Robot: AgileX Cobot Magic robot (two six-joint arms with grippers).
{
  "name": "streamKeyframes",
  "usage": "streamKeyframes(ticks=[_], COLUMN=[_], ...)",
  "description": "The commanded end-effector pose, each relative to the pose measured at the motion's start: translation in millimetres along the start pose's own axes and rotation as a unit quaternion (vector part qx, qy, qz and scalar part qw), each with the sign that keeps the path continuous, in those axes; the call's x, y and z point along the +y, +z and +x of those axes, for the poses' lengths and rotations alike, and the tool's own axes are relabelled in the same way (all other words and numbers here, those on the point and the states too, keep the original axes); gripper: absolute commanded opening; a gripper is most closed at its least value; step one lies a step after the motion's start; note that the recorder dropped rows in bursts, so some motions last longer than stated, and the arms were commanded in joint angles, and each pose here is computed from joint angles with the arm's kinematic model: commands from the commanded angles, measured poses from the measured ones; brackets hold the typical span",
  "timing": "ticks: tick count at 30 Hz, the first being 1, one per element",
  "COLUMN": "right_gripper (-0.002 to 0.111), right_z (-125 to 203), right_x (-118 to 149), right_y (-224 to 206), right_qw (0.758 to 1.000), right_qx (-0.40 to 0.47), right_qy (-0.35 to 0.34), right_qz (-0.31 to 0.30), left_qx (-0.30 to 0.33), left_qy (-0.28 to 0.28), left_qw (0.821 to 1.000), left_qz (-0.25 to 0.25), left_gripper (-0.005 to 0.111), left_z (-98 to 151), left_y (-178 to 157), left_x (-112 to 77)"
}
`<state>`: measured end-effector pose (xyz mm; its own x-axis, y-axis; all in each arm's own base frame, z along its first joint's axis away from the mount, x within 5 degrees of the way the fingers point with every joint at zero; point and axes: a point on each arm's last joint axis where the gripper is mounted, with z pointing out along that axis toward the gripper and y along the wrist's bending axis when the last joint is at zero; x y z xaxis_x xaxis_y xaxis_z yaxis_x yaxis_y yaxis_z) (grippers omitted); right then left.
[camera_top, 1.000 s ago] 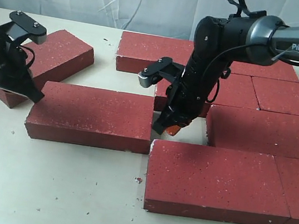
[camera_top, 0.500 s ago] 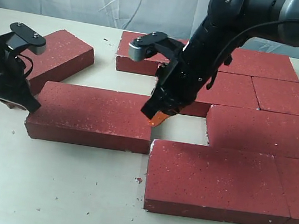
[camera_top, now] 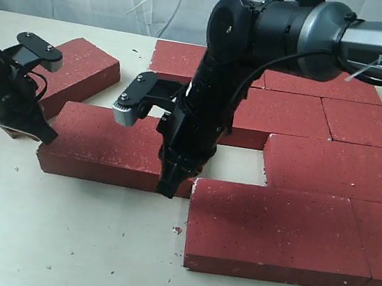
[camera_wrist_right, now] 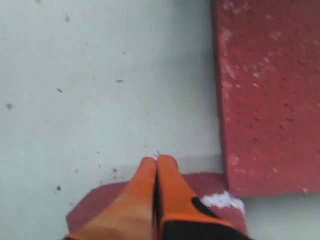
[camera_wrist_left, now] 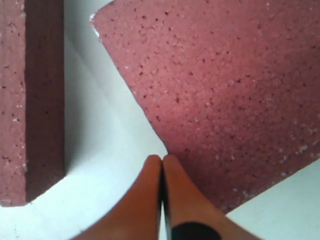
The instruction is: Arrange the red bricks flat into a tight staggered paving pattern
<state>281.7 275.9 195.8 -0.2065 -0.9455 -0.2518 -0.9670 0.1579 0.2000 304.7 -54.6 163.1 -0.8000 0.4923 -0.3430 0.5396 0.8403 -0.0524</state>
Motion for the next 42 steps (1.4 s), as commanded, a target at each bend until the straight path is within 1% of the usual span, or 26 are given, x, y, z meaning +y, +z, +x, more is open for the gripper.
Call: streamKeyframes(ticks=[1, 5, 12, 16, 20, 22, 29, 33, 36, 39, 42], right_gripper=[-0.001, -0.001, -0.001, -0.001, -0.001, -0.001, -0.001, -0.001, -0.001, -0.001, -0.001], right_z=[7, 6, 8, 9, 9, 10, 12, 14, 17, 17, 13], right_x=[-7, -7, -12, -18, -29, -31, -30, -32, -30, -24, -15], right_y=[1, 6, 27, 33, 37, 37, 36, 35, 34, 24, 5], right_qw=[0.999, 0.999, 0.999, 0.999, 0.997, 0.996, 0.996, 0.993, 0.993, 0.994, 0.996], right_qx=[0.031, 0.023, 0.043, 0.047, 0.05, 0.05, 0.065, 0.078, 0.092, 0.091, 0.065], right_qy=[0.018, 0.02, 0.006, -0.005, -0.016, -0.006, -0.005, -0.003, 0.001, 0.004, 0.012], right_qz=[0.031, 0.014, -0.006, 0.016, 0.062, 0.074, 0.068, 0.083, 0.071, 0.063, 0.057], left_qx=[-0.009, -0.008, 0.007, 0.007, 0.011, 0.011, 0.008, 0.006, 0.005, -0.002, -0.007], left_qy=[0.004, 0.004, 0.015, 0.015, 0.015, 0.015, 0.016, 0.016, 0.014, 0.012, 0.007], left_qw=[1.0, 1.0, 1.0, 1.0, 1.0, 1.0, 1.0, 1.0, 1.0, 1.0, 1.0], left_qz=[0.01, 0.011, 0.015, 0.015, 0.019, 0.019, 0.016, 0.014, 0.015, 0.01, 0.01], left_gripper=[0.0, 0.0, 0.0, 0.0, 0.0, 0.0, 0.0, 0.0, 0.0, 0.0, 0.0], left_z=[-1, -1, 2, 2, 3, 3, 2, 2, 1, 0, -1], left_y=[2, 2, 2, 2, 2, 2, 2, 2, 2, 2, 2], left_x=[-1.9, -2.2, -2.9, -2.9, -3.6, -3.6, -3.1, -2.7, -2.9, -2.0, -1.9])
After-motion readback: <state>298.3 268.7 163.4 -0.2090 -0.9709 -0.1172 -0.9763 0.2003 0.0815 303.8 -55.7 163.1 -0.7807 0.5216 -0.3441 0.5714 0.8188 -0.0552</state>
